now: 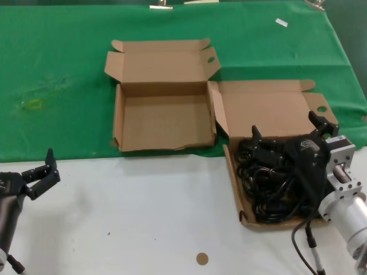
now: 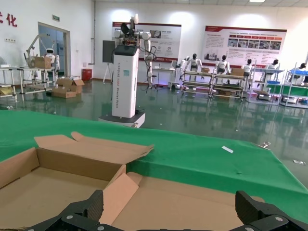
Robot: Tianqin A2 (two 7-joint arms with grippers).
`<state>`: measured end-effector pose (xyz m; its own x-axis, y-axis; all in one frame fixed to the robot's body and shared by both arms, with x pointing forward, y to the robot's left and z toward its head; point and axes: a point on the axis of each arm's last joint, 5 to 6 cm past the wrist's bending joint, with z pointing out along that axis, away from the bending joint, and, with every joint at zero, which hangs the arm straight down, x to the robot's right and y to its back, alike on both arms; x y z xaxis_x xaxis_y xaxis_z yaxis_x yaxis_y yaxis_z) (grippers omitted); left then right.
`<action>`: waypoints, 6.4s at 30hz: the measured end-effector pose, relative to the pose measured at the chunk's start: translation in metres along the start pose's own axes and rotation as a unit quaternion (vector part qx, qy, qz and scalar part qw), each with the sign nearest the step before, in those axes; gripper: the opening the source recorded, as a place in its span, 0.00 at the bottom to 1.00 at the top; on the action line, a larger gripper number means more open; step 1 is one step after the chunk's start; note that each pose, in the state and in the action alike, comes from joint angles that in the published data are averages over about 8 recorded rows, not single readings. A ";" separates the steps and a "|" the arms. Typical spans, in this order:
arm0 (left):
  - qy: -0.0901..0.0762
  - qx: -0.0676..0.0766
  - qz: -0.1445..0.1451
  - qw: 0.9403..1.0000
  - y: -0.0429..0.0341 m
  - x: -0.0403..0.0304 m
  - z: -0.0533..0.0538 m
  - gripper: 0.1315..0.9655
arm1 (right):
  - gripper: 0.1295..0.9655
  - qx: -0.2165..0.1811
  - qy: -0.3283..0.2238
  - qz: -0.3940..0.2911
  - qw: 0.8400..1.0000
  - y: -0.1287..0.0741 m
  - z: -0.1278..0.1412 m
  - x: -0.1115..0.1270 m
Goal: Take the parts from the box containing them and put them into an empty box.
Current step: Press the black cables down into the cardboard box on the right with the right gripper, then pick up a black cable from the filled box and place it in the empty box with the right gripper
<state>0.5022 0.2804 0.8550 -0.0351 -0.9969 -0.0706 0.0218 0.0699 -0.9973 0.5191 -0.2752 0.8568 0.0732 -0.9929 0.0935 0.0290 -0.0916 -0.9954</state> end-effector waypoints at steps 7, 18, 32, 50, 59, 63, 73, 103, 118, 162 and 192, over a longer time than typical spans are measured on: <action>0.000 0.000 0.000 1.000 0.0000 0.0000 0.000 1.00 | 1.00 0.000 0.000 0.000 1.000 0.000 0.000 0.000; 0.000 0.000 0.000 1.000 0.0000 0.0000 0.000 1.00 | 1.00 0.000 0.000 0.000 1.000 0.000 0.000 0.000; 0.000 0.000 0.000 1.000 0.0000 0.0000 0.000 1.00 | 1.00 0.000 0.000 0.000 1.000 0.000 0.000 0.000; 0.000 0.000 0.000 1.000 0.0000 0.0000 0.000 0.91 | 1.00 0.000 0.000 -0.001 1.000 0.000 0.000 0.000; 0.000 0.000 0.000 1.000 0.0000 0.0000 0.000 0.82 | 1.00 -0.001 0.002 -0.009 1.000 0.000 -0.004 0.002; 0.000 0.000 0.000 1.000 0.0000 0.0000 0.000 0.72 | 1.00 -0.001 0.001 -0.017 1.000 -0.002 -0.006 0.007; 0.000 0.000 0.000 1.000 0.0000 0.0000 0.000 0.44 | 1.00 -0.017 -0.026 -0.062 0.998 -0.013 -0.011 0.036; 0.000 0.000 0.000 1.000 0.0000 0.0000 0.000 0.02 | 1.00 -0.131 -0.317 -0.331 0.879 -0.078 -0.004 0.133; 0.000 0.000 0.000 1.000 0.0000 0.0000 0.000 0.01 | 0.99 -0.172 -0.371 -0.412 0.815 -0.083 0.039 0.153; 0.000 0.000 0.000 1.000 0.0000 0.0000 0.000 0.01 | 0.23 -0.196 -0.429 -0.465 0.749 -0.094 0.072 0.140; 0.000 0.000 0.000 1.000 0.0000 0.0000 0.000 0.01 | 0.08 -0.154 -0.413 -0.478 0.760 -0.166 0.085 0.126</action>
<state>0.5022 0.2804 0.8550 -0.0351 -0.9969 -0.0706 0.0217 0.0699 -0.9973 0.6085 -0.3784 1.0357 0.7697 -0.0873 0.6325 0.2367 -0.8811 -0.4096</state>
